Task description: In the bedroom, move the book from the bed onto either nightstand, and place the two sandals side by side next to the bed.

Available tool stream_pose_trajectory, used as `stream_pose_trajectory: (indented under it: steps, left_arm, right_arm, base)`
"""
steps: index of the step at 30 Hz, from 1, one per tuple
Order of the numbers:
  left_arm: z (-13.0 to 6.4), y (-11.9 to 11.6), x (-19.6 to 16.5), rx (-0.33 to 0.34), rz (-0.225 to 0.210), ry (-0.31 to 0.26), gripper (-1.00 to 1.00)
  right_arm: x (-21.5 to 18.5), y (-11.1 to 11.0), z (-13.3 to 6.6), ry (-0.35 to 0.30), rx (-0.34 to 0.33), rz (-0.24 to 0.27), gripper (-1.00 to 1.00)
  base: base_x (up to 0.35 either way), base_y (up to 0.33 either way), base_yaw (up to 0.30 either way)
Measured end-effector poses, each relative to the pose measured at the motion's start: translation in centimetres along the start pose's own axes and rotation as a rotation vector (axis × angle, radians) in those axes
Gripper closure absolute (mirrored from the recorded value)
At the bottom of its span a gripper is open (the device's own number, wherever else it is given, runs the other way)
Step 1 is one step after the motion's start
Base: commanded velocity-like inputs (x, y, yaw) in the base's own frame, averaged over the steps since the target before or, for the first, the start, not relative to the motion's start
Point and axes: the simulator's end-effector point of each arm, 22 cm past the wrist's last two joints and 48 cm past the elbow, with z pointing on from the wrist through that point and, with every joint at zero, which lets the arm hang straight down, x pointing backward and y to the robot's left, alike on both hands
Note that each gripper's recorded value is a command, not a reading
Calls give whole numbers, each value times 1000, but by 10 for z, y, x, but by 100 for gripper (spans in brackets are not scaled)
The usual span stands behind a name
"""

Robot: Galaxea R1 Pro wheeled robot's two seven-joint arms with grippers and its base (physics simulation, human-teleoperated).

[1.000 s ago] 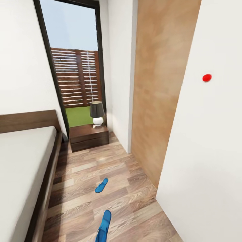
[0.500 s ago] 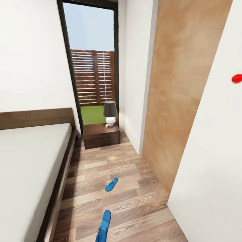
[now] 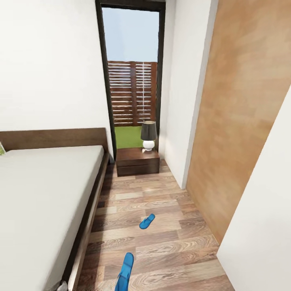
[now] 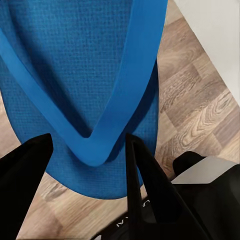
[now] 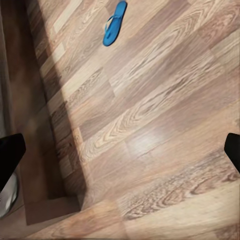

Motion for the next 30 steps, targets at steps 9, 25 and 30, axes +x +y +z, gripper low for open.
stream_pose_trajectory:
  steps: [9,25,30]
  left_arm:
    - [0,0,0,0,1,0,100]
    - [0,0,0,0,2,-1,100]
    - [0,0,0,0,2,-1,100]
  right_arm:
    - [0,1,0,0,-2,-1,-100]
    - [0,1,0,-1,-3,-1,-100]
    - [0,1,0,0,-3,-1,-100]
  base:
    - [178,-144,73]
    - [212,-10,1]
    - [291,0,0]
